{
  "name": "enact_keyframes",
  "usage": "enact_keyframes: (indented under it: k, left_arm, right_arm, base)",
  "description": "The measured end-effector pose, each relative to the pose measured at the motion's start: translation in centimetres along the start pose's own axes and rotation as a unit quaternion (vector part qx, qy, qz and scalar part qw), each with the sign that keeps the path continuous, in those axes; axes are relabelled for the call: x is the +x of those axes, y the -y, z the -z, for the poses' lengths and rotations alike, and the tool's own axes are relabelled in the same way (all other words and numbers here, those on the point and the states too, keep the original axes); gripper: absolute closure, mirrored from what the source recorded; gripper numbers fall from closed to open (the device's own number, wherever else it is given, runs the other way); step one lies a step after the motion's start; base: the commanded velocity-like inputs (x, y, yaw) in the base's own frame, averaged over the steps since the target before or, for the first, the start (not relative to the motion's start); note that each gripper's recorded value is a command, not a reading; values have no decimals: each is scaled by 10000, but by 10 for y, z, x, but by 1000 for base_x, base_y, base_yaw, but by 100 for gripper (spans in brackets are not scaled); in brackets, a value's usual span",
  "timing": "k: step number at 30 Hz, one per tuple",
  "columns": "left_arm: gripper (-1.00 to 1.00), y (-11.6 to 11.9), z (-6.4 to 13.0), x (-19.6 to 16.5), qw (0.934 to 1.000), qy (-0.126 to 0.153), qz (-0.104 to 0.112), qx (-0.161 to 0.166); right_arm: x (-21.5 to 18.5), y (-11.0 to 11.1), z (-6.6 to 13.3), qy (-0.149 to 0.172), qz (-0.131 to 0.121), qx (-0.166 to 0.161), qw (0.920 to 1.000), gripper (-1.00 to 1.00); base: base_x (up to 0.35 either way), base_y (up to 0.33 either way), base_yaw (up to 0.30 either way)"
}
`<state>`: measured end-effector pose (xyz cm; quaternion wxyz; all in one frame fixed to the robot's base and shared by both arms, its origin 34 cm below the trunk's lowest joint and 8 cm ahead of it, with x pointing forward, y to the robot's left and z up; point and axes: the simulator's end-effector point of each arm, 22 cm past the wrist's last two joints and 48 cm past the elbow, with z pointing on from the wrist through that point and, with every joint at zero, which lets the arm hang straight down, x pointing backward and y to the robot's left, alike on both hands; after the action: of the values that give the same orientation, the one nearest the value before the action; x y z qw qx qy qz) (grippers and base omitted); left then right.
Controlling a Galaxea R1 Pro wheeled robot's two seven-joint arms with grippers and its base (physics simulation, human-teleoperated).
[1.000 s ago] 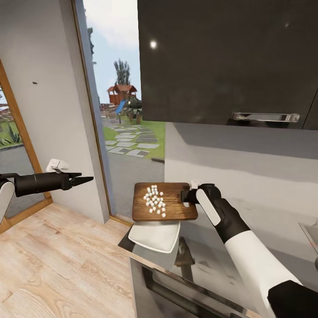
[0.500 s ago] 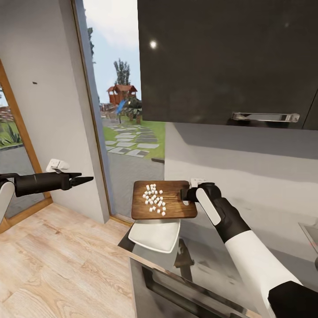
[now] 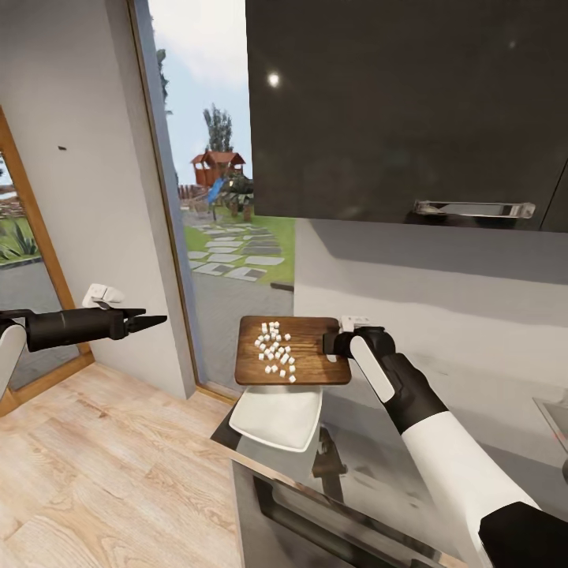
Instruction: In the kitchen, take the Vidalia onion out of the sink, dice it on the chopping board with the paring knife, put the diced onion into the bowl on the countertop, then place both the paring knife and the chopping board into the sink.
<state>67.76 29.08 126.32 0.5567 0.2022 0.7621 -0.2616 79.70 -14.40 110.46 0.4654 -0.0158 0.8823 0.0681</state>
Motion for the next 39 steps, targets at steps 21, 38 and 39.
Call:
enact_keyframes:
  k: [21, 38, 39]
  left_arm:
    - [-100, 0, 0, 0, 10000, 0, 0, 0]
    - [-100, 0, 0, 0, 10000, 0, 0, 1]
    - [-100, -2, -2, 1, 10000, -10, 6, -2]
  right_arm:
    - [-11, 4, -2, 314, -110, 56, 9994, 100]
    - [-11, 8, -3, 317, -100, 86, 9994, 100]
    - [-10, 9, -5, 305, -84, 103, 9994, 100]
  base:
    - [0, 0, 0]
    - [-13, 0, 0]
    - [-241, 0, 0]
